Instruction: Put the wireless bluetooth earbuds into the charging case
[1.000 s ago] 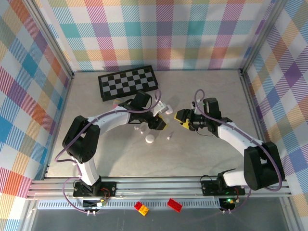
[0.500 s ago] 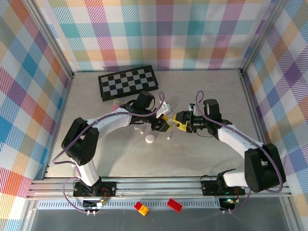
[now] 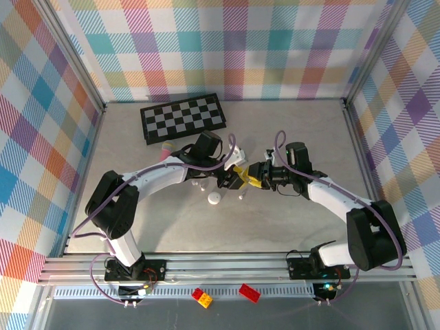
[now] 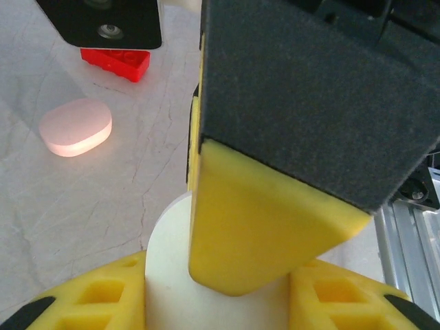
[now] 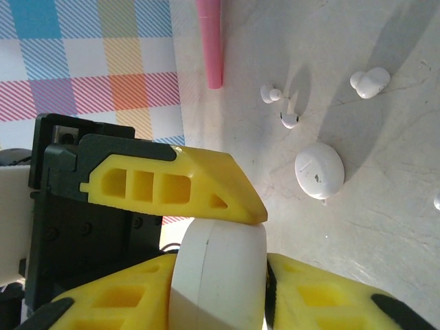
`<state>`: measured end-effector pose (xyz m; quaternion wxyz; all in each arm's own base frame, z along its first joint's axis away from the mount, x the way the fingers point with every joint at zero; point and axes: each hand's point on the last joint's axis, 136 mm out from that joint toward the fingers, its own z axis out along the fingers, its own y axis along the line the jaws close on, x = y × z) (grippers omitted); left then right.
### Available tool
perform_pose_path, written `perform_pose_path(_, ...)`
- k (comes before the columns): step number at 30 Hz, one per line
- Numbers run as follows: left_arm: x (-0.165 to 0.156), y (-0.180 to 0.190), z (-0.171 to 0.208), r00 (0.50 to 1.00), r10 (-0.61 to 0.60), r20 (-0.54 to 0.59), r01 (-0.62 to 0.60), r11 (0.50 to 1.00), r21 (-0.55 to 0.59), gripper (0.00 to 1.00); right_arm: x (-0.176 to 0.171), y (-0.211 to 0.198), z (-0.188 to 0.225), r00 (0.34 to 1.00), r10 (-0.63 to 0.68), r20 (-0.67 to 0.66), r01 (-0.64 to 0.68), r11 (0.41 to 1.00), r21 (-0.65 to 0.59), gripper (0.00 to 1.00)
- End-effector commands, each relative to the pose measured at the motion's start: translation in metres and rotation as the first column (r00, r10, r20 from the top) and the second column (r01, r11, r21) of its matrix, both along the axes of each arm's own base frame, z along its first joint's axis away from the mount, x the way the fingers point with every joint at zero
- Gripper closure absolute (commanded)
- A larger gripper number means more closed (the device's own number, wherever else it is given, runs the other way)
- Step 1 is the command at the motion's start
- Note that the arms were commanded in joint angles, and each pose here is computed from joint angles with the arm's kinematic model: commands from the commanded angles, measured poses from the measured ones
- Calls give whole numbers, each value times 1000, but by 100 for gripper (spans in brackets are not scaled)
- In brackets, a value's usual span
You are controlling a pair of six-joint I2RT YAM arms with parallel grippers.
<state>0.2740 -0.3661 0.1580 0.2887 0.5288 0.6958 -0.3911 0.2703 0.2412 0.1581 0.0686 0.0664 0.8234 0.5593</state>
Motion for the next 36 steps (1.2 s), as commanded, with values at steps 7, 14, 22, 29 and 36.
perform_pose_path(7,-6,2,21,992,-14,124,22,997,-71,42,2,2,16,999,3,53,-4,1000,10,80)
perform_pose_path(14,-3,5,61,947,132,294,-23,938,-346,6,1,-1,53,992,-13,127,-2,993,114,82)
perform_pose_path(22,-11,20,103,881,297,368,28,744,-667,1,-10,-10,111,980,-43,192,-14,958,288,83)
perform_pose_path(29,-5,11,116,896,282,344,34,728,-685,0,-18,-14,127,976,-72,207,-1,943,333,83)
perform_pose_path(36,-1,20,107,882,318,347,-2,739,-674,0,-5,-44,75,944,-224,243,222,974,36,83)
